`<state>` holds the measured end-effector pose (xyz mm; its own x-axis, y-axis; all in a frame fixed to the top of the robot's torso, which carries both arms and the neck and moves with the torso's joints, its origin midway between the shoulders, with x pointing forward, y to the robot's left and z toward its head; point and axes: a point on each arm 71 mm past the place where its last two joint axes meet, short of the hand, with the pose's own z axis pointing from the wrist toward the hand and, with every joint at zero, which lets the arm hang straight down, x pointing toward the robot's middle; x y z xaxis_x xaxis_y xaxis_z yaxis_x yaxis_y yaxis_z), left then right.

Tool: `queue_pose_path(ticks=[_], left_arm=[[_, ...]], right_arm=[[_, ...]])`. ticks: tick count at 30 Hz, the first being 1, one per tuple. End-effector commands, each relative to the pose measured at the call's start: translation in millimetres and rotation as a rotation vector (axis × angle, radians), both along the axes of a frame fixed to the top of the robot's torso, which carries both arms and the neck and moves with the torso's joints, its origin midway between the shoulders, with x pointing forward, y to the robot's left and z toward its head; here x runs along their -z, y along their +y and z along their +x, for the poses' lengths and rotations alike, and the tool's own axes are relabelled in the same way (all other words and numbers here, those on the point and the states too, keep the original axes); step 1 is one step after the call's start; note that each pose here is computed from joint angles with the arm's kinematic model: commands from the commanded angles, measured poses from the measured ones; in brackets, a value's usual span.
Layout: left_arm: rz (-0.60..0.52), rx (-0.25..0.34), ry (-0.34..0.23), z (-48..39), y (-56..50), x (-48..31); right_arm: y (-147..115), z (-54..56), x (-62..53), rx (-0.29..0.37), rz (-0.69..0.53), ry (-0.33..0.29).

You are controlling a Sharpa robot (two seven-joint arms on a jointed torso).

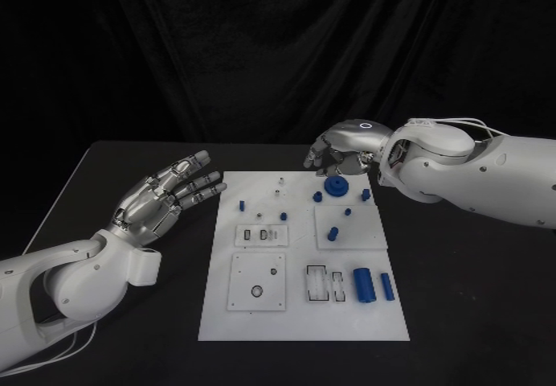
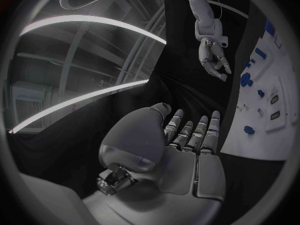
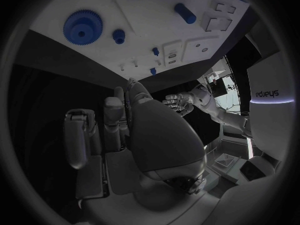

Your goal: Assemble the parts on the task board

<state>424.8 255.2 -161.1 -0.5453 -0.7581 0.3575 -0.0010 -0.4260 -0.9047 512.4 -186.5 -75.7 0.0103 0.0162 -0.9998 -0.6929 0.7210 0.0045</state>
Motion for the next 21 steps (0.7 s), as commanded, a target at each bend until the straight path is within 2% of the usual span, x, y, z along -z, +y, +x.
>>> queue_pose_path(ticks=[1, 6, 21], left_arm=[[-0.109, -0.05, -0.133, -0.4, 5.1, -12.5], [-0.106, -0.048, -0.129, 0.4, 5.5, -11.9], [-0.108, -0.031, -0.122, 2.8, 4.6, -9.7]], right_arm=[[-4, 1.7, 3.7, 0.015, -0.036, -0.018], [-7, 2.2, 11.6, 0.025, -0.042, 0.014], [-11, 3.0, 38.1, 0.053, -0.101, 0.046]])
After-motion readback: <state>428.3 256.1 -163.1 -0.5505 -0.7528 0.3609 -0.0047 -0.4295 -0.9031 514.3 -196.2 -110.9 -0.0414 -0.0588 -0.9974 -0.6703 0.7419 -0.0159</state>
